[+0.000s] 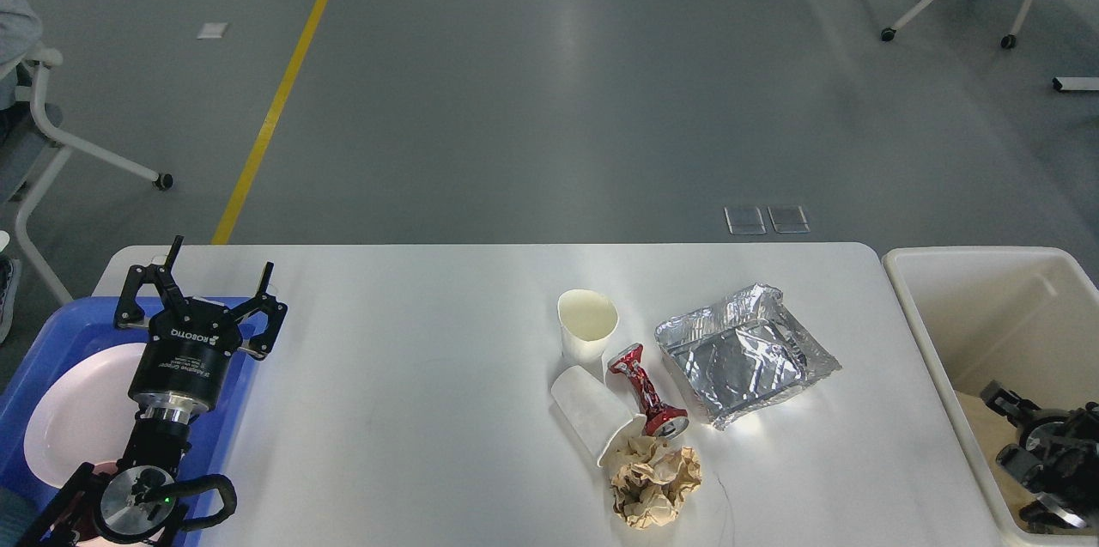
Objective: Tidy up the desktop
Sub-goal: 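Open the right gripper inside the bin and raise it, then move the right gripper back over the foil bag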
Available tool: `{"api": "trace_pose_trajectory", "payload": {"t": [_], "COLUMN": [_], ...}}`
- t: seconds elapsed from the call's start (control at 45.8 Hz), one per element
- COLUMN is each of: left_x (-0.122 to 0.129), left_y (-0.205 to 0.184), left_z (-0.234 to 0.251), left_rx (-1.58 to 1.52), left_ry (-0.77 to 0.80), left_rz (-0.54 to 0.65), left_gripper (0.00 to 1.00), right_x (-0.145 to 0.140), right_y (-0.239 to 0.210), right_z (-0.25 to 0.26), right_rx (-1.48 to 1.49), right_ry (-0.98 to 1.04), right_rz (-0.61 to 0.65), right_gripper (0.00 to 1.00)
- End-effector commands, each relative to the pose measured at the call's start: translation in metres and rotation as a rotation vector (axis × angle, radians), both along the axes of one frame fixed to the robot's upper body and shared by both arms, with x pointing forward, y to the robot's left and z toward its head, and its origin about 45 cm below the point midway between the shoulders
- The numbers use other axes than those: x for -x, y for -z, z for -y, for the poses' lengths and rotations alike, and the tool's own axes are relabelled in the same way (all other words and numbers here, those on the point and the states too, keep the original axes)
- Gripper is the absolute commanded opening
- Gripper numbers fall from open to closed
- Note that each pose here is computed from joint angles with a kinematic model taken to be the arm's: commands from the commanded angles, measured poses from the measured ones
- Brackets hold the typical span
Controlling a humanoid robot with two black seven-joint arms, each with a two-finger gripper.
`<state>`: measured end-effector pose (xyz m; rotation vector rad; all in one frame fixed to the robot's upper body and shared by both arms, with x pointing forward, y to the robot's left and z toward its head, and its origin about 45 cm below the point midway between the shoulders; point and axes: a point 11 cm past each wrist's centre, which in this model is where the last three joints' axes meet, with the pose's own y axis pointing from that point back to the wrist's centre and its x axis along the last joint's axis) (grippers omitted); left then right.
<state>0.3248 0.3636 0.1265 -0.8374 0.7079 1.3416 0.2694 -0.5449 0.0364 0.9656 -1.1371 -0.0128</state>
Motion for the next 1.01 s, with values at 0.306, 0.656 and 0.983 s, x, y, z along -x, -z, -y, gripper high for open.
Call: {"api": "trace_pose_trajectory", "payload": {"t": [0.306, 0.656, 0.983], "left_x": [0.0, 0.0, 0.0], "left_y": [0.0, 0.0, 0.0], "left_z": [0.0, 0.0, 0.0], "left_rx": [0.0, 0.0, 0.0], "left_ry": [0.001, 0.002, 0.002], "left_rz": [0.0, 0.0, 0.0], "left_gripper": [0.96, 0.96, 0.96], "right_x": [-0.061, -0.125, -0.114], "right_y": [-0.08, -0.22, -0.328], "right_z": [-0.016, -0.121, -0.26], "right_rx": [-0.081, -0.09, -0.282], "right_ry": [-0.252, -0.595, -0.76], "right_rz": [-0.179, -0.548, -0.664], "right_gripper": [1.0, 1.0, 1.0]}}
